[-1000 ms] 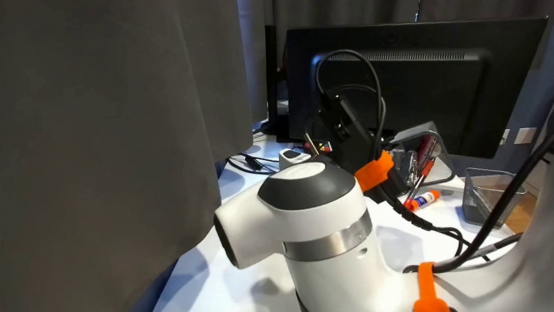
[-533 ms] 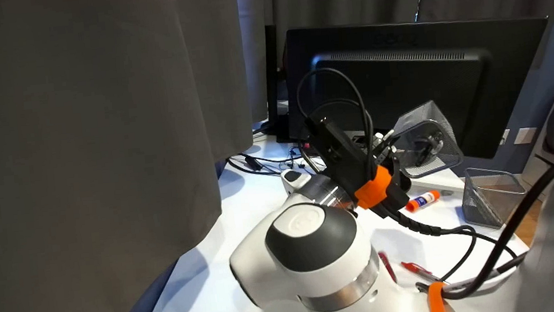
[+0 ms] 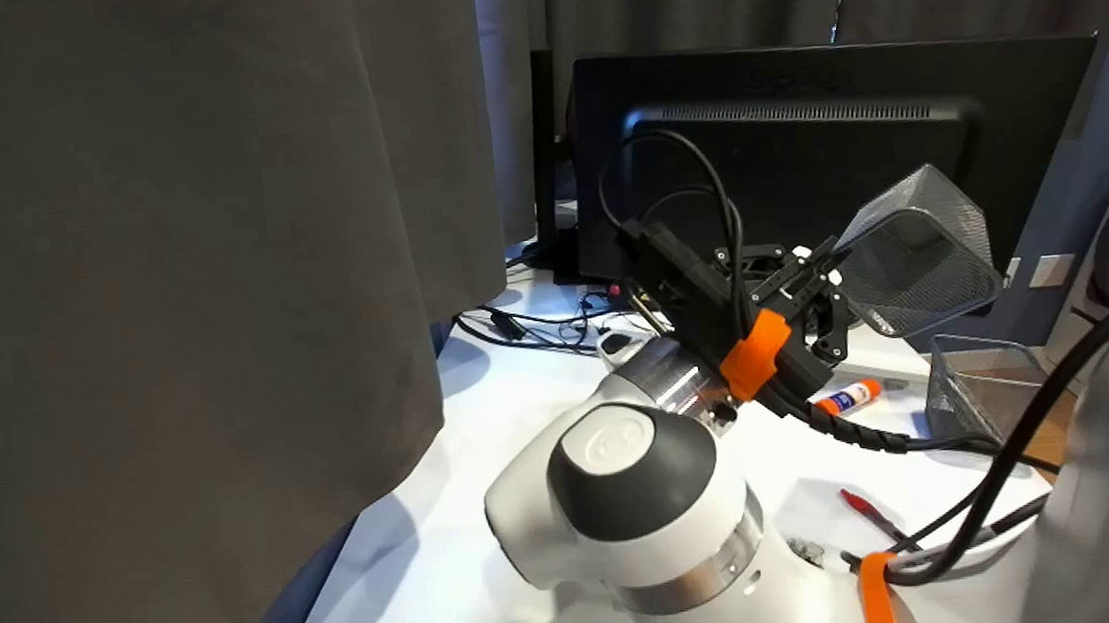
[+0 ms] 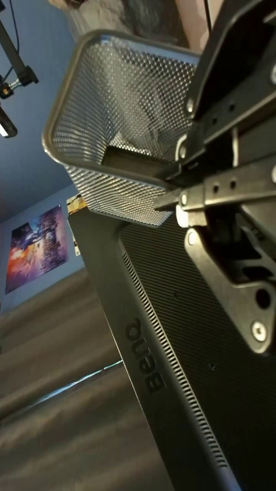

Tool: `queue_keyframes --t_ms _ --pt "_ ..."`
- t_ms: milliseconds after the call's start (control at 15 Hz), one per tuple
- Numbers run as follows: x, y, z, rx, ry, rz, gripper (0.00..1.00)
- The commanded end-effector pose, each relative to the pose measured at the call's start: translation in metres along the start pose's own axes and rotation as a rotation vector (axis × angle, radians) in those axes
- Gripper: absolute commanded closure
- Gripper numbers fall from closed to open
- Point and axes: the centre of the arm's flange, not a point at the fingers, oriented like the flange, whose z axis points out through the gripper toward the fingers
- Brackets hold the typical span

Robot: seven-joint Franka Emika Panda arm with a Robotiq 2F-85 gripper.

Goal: Pour the content of the bin onto the table

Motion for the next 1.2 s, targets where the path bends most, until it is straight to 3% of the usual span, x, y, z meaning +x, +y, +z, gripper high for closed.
queue_keyframes --t_ms 0,267,933,1133 --pt "-0.019 0.030 0.000 0.117 0.136 0.059 0.98" --pt "-0.042 0.042 0.005 0.193 0.288 0.147 0.98" --pt "-0.056 0.055 -0.008 0.394 0.684 0.380 0.98" --pt "-0.073 0.058 -0.006 0.441 0.733 0.469 0.98"
